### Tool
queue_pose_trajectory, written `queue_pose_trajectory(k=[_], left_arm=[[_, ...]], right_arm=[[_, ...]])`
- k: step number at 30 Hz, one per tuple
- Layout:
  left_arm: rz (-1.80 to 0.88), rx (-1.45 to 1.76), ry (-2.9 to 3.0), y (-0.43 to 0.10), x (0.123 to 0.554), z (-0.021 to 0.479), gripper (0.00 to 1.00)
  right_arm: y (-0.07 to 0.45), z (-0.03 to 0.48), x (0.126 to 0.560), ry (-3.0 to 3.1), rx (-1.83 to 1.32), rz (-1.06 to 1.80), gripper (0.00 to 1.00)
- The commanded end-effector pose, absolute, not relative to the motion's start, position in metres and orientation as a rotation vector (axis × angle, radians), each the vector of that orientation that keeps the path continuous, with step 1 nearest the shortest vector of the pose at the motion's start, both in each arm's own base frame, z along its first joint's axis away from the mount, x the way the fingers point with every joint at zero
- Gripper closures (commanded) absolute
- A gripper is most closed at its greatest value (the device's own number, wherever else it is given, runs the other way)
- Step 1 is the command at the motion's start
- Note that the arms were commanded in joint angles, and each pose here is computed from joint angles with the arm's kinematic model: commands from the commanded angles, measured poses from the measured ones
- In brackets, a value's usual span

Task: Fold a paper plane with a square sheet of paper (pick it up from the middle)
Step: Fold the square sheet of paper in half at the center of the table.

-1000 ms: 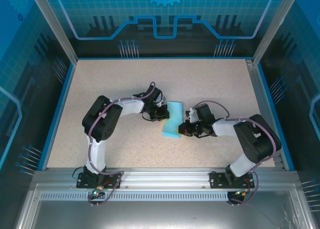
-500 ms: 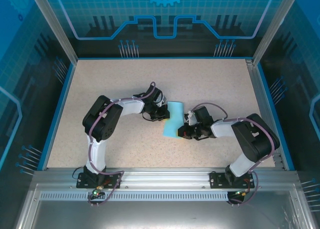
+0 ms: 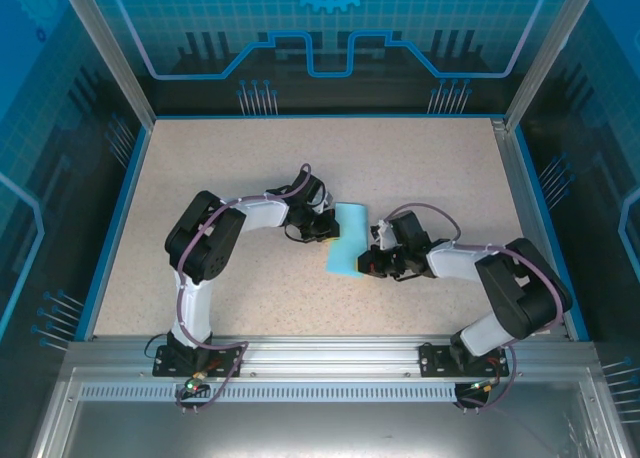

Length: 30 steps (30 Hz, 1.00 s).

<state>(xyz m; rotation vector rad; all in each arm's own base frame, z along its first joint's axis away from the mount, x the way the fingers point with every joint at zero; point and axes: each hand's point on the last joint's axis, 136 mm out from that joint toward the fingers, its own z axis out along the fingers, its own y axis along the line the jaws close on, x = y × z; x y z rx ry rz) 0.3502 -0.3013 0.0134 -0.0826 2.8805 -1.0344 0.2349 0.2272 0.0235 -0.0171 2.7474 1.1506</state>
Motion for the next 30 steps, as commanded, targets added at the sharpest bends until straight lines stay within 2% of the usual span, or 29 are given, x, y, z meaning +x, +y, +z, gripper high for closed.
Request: queue_pose_trajectory(k=[1,5,10,14,20,24,30], left_arm=[[-0.85,-0.119,3.053,-0.278,0.319,-0.035,1.0],[-0.848,-0.118,3.054,-0.277,0.318,-0.036,1.0],[-0.844,-0.114,3.054,-0.277,0.319,-0.035,1.0],[-0.837,-0.11,3.054,-0.276,0.319,-0.035,1.0],[-0.839,-0.107,3.056,-0.277,0.319,-0.036,1.0],[-0.845,-0.112,3.056,-0.277,0.319,-0.037,1.0],[-0.841,-0.112,3.06,-0.276,0.318,-0.038,1.0]], right_arm=[[0.219,-0.004,0.214,2.866,-0.014,1.072,1.0],[0.21,-0.017,0.206,2.929,0.012,1.0,1.0],[0.212,0.01,0.22,2.865,-0.008,0.993,1.0],[0.207,0.046,0.256,2.719,0.037,1.016,1.0],[0.21,0.071,0.309,2.582,0.084,1.21,1.0],[0.213,0.064,0.328,2.587,0.077,1.183,1.0],[0.212,0.041,0.333,2.624,0.077,1.16,1.0]])
